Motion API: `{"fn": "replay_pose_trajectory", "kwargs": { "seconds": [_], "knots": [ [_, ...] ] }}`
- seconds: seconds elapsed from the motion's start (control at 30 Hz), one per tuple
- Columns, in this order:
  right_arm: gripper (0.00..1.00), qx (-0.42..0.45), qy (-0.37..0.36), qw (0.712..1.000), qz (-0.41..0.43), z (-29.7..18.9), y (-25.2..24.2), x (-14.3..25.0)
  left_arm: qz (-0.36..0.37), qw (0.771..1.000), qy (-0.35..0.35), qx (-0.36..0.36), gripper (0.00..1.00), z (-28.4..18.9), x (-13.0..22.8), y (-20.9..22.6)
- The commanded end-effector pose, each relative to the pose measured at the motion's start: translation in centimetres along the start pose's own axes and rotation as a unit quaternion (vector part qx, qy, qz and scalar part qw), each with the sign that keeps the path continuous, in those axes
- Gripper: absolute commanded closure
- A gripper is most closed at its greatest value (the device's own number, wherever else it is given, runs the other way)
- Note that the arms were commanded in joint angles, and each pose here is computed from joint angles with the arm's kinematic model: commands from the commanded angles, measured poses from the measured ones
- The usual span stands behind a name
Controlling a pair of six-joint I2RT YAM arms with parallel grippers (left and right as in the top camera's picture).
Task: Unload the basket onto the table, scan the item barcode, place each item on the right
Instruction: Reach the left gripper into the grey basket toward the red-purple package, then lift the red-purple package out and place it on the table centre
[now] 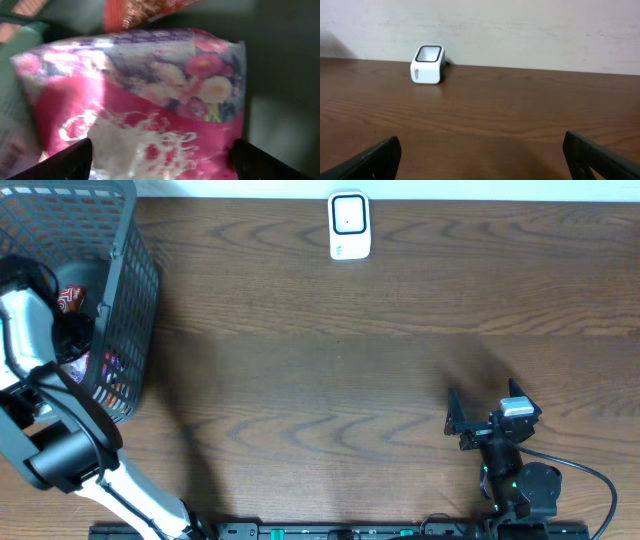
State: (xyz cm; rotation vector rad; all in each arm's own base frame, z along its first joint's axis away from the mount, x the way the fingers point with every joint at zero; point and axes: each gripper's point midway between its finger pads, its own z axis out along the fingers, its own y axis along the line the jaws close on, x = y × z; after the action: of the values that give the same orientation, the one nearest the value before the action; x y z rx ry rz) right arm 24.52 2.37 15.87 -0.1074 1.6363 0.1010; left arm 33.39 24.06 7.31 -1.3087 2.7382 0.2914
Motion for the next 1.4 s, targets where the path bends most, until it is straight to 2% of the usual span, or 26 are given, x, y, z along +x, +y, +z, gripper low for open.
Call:
{"fn": "replay_pose_trajectory", "kwargs": {
  "seconds": [0.0,0.1,0.13,0.2,0.27,0.33,0.5,0.63,0.7,0.8,0.9,1.0,1.03,1.07,1.17,1.37],
  "knots": [
    [0.01,0.002,0.001,1.0,0.007,0.0,-0.1,0.1,0.025,0.998,0.015,-0.048,0.29,1.7,0.9,-0.1],
    [0.01,0.002,0.001,1.0,0.007,0.0,-0.1,0.1,0.038,0.996,0.028,-0.071,0.29,2.6,1.6,-0.1],
    [0.01,0.002,0.001,1.0,0.007,0.0,-0.1,0.1,0.041,0.996,0.034,-0.077,0.32,2.9,1.8,0.0],
    [0.01,0.002,0.001,1.0,0.007,0.0,-0.1,0.1,0.045,0.994,0.045,-0.084,0.59,3.2,2.3,0.2],
    [0.01,0.002,0.001,1.0,0.007,0.0,-0.1,0.1,0.045,0.994,0.048,-0.085,0.78,3.2,2.4,0.3],
    [0.01,0.002,0.001,1.0,0.007,0.0,-0.1,0.1,0.048,0.994,0.05,-0.085,0.92,3.0,2.5,0.4],
    [0.01,0.002,0.001,1.0,0.007,0.0,-0.1,0.1,0.06,0.995,0.033,-0.078,0.93,0.6,1.7,0.5],
    [0.01,0.002,0.001,1.0,0.007,0.0,-0.1,0.1,0.027,0.997,-0.057,-0.045,0.93,-5.7,-1.4,0.4],
    [0.01,0.002,0.001,1.0,0.007,0.0,-0.1,0.1,-0.027,0.991,-0.13,-0.008,0.93,-10.4,-3.1,0.6],
    [0.01,0.002,0.001,1.0,0.007,0.0,-0.1,0.1,-0.068,0.97,-0.222,0.079,0.93,-17.0,-4.6,-0.2],
    [0.01,0.002,0.001,1.0,0.007,0.0,-0.1,0.1,-0.066,0.933,-0.301,0.186,0.93,-24.3,-4.7,-1.4],
    [0.01,0.002,0.001,1.0,0.007,0.0,-0.1,0.1,-0.076,0.885,-0.353,0.294,0.93,-31.4,-3.1,-2.1],
    [0.01,0.002,0.001,1.0,0.007,0.0,-0.1,0.1,-0.082,0.87,-0.36,0.326,0.92,-33.3,-2.3,-2.3],
    [0.01,0.002,0.001,1.0,0.007,0.0,-0.1,0.1,-0.078,0.841,-0.37,0.386,0.93,-36.9,-0.3,-2.8],
    [0.01,0.002,0.001,1.0,0.007,0.0,-0.1,0.1,-0.034,0.805,-0.384,0.451,0.93,-41.5,3.4,-4.0],
    [0.01,0.002,0.001,1.0,0.007,0.0,-0.1,0.1,0.07,0.768,-0.358,0.526,0.92,-45.4,11.0,-9.0]
  ]
}}
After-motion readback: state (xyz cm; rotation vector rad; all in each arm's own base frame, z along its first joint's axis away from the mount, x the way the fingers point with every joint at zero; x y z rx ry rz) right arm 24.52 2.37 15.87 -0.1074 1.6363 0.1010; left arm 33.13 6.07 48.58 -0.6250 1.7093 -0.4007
